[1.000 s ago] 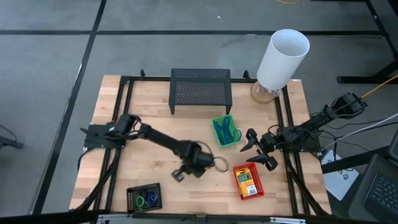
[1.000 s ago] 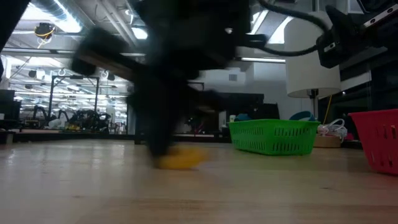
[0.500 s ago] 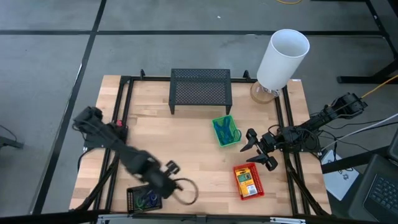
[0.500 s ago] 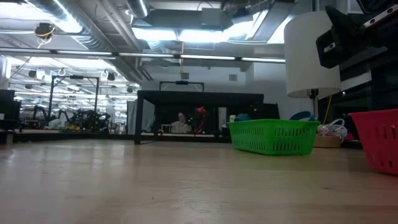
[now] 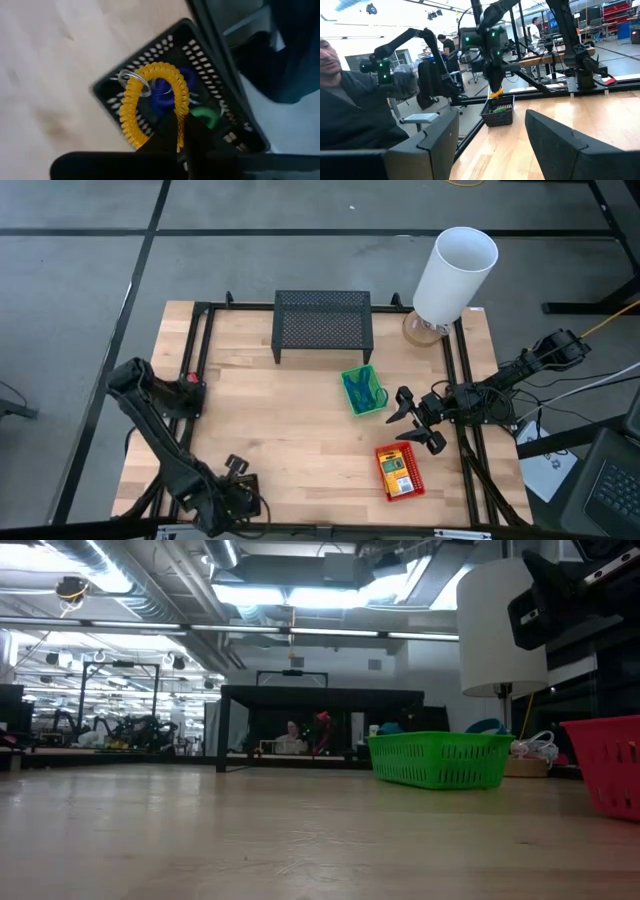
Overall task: Pick & Place Office Desk Supplies
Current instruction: Put the orange spring keychain into the black basket, then put the black basket on the shelf
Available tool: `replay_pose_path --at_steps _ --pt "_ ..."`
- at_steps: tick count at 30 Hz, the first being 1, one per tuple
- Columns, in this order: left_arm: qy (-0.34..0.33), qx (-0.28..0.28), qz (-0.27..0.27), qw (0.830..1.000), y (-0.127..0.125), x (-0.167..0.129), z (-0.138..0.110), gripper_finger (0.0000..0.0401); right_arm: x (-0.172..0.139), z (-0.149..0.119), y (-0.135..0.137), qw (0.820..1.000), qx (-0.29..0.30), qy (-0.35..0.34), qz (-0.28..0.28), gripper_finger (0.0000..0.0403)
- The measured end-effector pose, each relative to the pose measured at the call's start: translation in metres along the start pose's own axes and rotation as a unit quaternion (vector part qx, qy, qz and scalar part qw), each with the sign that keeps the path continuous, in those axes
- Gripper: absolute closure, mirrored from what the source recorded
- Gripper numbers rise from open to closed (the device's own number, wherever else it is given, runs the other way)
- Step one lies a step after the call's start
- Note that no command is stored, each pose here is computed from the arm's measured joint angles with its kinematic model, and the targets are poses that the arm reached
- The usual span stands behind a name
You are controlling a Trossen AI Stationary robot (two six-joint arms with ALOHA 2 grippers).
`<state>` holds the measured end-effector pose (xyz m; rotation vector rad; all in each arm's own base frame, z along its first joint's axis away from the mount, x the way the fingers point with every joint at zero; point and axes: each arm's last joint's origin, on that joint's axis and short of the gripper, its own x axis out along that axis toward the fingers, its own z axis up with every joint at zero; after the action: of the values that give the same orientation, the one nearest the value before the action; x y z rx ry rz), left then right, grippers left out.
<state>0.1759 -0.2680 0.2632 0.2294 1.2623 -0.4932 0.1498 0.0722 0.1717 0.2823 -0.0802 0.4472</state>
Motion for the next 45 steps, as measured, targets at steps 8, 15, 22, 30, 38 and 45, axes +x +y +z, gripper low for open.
replay_pose_path --at_steps 8,15,22,30,38,45 --pt "-0.002 -0.06 -0.026 0.998 -0.008 0.036 -0.022 0.0398 0.0 0.0 -0.001 1.0 -0.004 -0.003 -0.012 0.0174" --pt "0.01 -0.102 -0.018 0.995 -0.004 0.052 -0.034 0.0375 0.0 0.0 -0.001 1.0 -0.004 -0.003 -0.012 0.0174" --pt "-0.004 -0.112 -0.017 0.994 -0.005 0.049 -0.031 0.0309 0.0 0.0 -0.001 1.0 -0.003 -0.003 -0.012 0.0174" --pt "-0.017 -0.112 -0.022 0.993 -0.008 0.043 -0.025 0.0244 0.0 0.0 -0.001 1.0 -0.002 -0.003 -0.012 0.0174" --pt "-0.02 -0.129 0.003 0.991 -0.007 0.037 -0.023 0.0231 0.0 0.0 -0.001 1.0 -0.002 -0.003 -0.012 0.0174" --pt "-0.022 -0.141 0.075 0.987 -0.002 0.023 -0.021 0.023 0.0 0.0 -0.001 1.0 -0.002 -0.003 -0.012 0.0174"
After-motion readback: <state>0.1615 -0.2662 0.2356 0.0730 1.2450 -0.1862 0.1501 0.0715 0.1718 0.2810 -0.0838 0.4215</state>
